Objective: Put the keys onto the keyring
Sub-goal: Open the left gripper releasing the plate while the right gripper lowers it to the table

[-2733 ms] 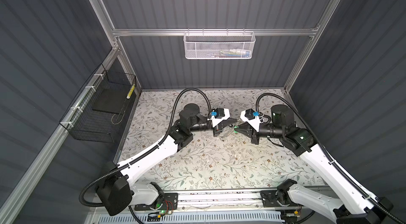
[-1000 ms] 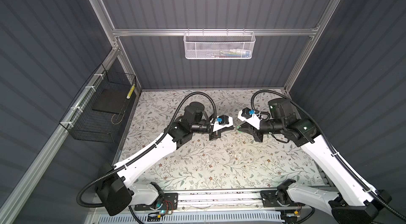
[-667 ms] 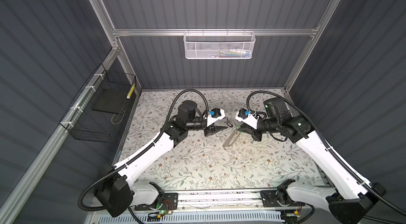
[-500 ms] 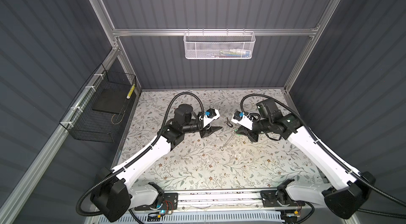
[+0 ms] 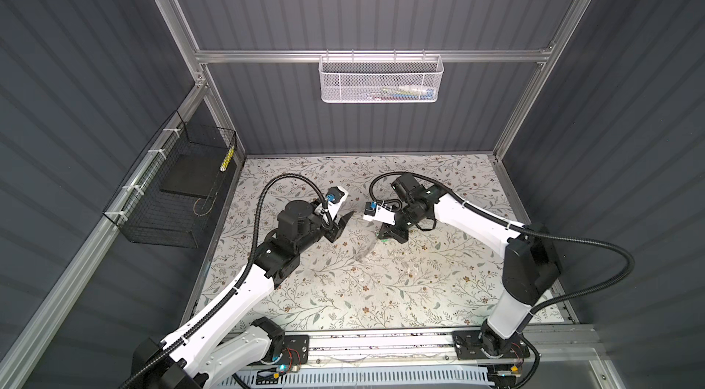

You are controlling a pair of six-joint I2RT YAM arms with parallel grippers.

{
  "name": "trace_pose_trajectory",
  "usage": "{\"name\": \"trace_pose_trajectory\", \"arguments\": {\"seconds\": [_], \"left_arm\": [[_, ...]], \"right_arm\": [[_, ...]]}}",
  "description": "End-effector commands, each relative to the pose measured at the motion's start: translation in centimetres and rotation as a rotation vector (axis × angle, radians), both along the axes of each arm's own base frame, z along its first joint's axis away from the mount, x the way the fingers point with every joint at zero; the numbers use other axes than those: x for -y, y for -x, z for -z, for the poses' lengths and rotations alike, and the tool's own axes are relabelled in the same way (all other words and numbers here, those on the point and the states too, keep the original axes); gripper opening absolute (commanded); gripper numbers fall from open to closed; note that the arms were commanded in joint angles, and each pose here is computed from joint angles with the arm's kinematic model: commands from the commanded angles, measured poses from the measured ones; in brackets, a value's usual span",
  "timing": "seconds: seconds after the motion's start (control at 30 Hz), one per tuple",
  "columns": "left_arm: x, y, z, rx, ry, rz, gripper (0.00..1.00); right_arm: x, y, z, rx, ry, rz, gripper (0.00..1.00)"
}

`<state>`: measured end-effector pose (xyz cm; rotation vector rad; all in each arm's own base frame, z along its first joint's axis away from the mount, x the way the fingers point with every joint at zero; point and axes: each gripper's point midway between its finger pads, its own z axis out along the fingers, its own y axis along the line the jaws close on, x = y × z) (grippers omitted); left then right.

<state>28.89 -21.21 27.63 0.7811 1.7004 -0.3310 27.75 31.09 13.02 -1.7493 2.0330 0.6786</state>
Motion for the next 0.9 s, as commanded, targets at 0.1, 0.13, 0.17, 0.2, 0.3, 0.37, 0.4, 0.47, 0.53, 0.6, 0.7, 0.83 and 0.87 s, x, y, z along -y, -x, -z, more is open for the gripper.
{"name": "trace_pose_trajectory", "arguments": {"seconds": [0.1,0.13,0.17,0.2,0.3,0.37,0.4,0.47,0.53,0.6,0.7,0.83,0.87], "left_arm": [[-2.3,-0.5,2.3,-0.082,0.003,-0.144,0.61],[-2.2,-0.6,2.5,-0.09,0.004,-0.146,0.61],[-2.2,-0.8,2.9,-0.101,0.003,-0.151,0.62],[-2.1,-0.9,3.4,-0.114,-0.003,-0.154,0.61],[-1.7,-1.3,4.5,-0.151,-0.02,-0.154,0.62],[-1.5,-1.4,5.1,-0.169,-0.027,-0.148,0.62],[-1.4,-1.5,5.3,-0.175,-0.028,-0.149,0.61],[-1.1,-1.5,5.5,-0.18,-0.031,-0.137,0.61],[-1.0,-1.6,5.9,-0.188,-0.035,-0.13,0.61],[-0.7,-1.6,6.4,-0.199,-0.044,-0.119,0.61],[-0.4,-1.6,7.4,-0.22,-0.066,-0.103,0.62],[-0.3,-1.6,8.3,-0.238,-0.096,-0.09,0.63],[-0.1,-1.4,8.4,-0.239,-0.106,-0.073,0.64]], "right_arm": [[-0.1,0.4,2.9,-0.038,0.057,-0.028,0.0],[0.3,0.6,3.6,-0.046,0.077,-0.026,0.0],[0.7,0.8,4.3,-0.054,0.101,-0.023,0.0],[1.1,1.0,5.0,-0.059,0.123,-0.019,0.0],[2.6,1.6,6.9,-0.08,0.193,0.002,0.0],[3.5,1.9,7.8,-0.093,0.236,0.024,0.0],[3.8,2.2,8.1,-0.107,0.253,0.036,0.0],[4.4,2.8,8.6,-0.137,0.276,0.063,0.0],[4.9,3.4,9.2,-0.162,0.296,0.083,0.0],[5.2,3.9,9.9,-0.19,0.313,0.102,0.0],[6.5,3.9,11.5,-0.188,0.381,0.135,0.0],[6.6,3.8,11.5,-0.199,0.385,0.179,0.13],[6.6,3.7,11.2,-0.188,0.375,0.189,0.18]]}}
